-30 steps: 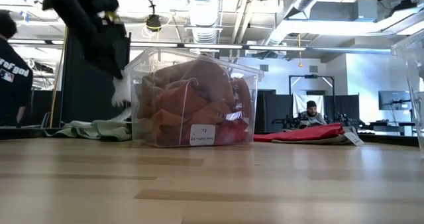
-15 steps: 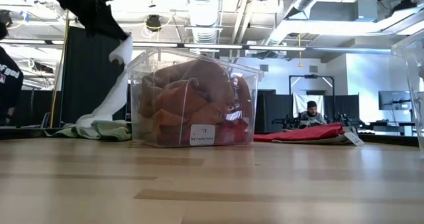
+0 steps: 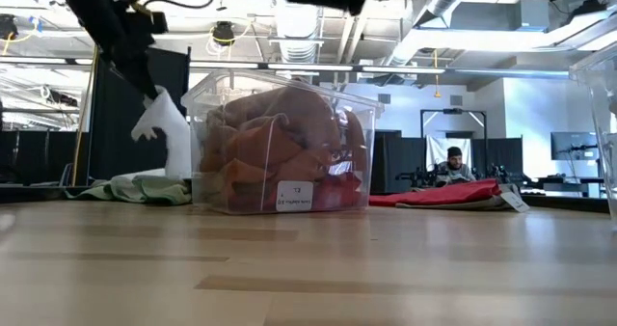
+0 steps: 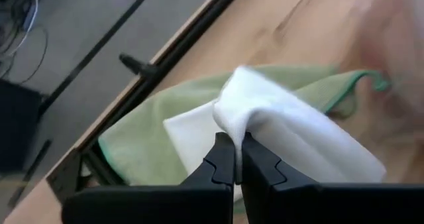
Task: Sort towels by color in basket
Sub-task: Put the white towel into the bottom transparent bin
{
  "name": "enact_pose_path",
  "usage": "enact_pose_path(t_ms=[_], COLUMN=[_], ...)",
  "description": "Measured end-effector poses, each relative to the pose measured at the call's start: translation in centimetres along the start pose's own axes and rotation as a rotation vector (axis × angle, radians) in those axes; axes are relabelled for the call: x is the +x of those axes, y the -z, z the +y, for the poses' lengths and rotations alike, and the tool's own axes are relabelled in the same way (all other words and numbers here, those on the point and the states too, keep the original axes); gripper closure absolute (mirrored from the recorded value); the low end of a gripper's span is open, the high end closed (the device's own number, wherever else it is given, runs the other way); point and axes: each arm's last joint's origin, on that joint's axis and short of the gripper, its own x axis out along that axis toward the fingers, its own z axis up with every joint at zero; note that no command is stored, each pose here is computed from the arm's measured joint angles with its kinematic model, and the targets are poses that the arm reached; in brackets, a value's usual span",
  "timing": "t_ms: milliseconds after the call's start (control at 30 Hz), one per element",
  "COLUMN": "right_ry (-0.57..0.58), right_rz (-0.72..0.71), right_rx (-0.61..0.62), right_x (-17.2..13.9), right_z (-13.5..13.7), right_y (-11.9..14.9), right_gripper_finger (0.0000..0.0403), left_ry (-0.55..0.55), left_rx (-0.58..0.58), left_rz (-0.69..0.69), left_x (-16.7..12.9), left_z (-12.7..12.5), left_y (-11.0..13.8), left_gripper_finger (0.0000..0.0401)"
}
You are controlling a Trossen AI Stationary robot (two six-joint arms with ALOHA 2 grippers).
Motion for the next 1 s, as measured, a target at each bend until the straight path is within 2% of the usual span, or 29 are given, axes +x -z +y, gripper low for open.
enact_pose_path(t_ms=[300, 433, 533, 667, 867, 1000], right_ry=[-0.035, -0.057, -0.079, -0.104, -0.12, -0.126], right_rz=[0.004, 0.016, 0.035, 0.087, 0.111, 0.113], right_rx=[0.002, -0.007, -0.017, -0.036, -0.046, -0.048], right_x=[0.9, 0.8, 0.6, 0.4, 0.2, 0.1], right_z=[-0.1, 0.7, 1.4, 2.1, 2.6, 2.8], right_y=[0.7, 0.8, 0.9, 1.4, 1.6, 1.6], right_gripper_finger=[0.0154, 0.0154, 0.0154, 0.0154, 0.0154, 0.0154], left_ry=[-0.107, -0.136, -0.149, -0.152, -0.131, -0.132], left_rx=[0.048, 0.022, 0.006, -0.027, -0.179, -0.252], left_rz=[0.239, 0.265, 0.279, 0.311, 0.339, 0.365], left_x=[6.3, 8.8, 9.9, 10.8, 11.3, 11.7], left_z=[-0.6, -0.5, -0.2, 0.5, 2.5, 3.7], left_y=[-0.9, -1.3, -1.4, -1.1, -0.6, -0.2], left_gripper_finger=[0.0384, 0.0378, 0.0355, 0.0286, 0.0156, 0.0101])
